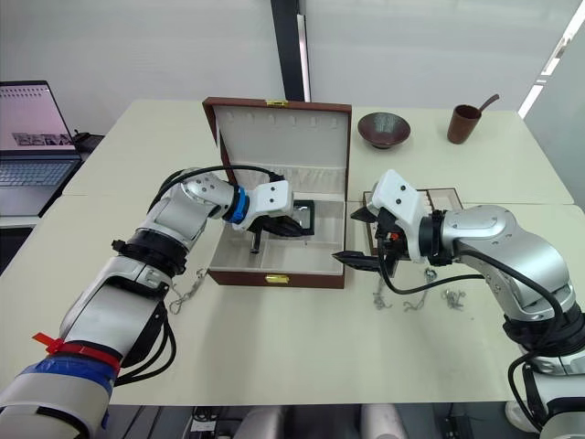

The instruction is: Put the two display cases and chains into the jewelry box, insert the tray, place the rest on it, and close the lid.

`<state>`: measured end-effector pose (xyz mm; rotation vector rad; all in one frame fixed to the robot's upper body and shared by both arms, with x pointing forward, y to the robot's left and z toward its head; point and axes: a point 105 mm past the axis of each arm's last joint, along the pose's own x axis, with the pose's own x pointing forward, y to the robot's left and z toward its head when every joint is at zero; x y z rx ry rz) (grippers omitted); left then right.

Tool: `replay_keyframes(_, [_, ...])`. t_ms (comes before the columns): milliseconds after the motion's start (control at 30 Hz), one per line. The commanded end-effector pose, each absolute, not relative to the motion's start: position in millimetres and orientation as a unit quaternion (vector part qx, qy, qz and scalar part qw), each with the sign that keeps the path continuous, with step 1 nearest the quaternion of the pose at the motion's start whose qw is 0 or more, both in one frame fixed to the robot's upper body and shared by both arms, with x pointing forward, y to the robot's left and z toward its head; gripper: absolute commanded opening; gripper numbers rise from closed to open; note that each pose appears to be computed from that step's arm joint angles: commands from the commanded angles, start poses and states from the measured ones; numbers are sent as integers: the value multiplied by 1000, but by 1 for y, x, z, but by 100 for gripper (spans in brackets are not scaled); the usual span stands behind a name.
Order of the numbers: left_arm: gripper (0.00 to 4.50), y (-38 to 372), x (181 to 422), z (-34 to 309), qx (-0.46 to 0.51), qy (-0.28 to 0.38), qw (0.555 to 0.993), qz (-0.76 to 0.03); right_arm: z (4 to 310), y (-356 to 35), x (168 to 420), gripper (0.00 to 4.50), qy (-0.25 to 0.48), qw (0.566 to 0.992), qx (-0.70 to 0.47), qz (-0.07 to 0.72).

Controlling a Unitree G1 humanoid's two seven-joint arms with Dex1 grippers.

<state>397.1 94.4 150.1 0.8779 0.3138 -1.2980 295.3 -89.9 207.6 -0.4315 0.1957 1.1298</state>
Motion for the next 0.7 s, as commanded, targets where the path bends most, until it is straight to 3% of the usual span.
replay_keyframes(33, [4,89,401,164,406,119,698,-577,220,-89,293,450,66,821,-206,528])
replay_keyframes(267, [4,84,397,162,391,131,694,-590,220,-92,298,450,68,827,-211,517])
replay_keyframes(700, [396,76,390,190,404,98,688,-595,221,-100,308,450,69,834,-235,494])
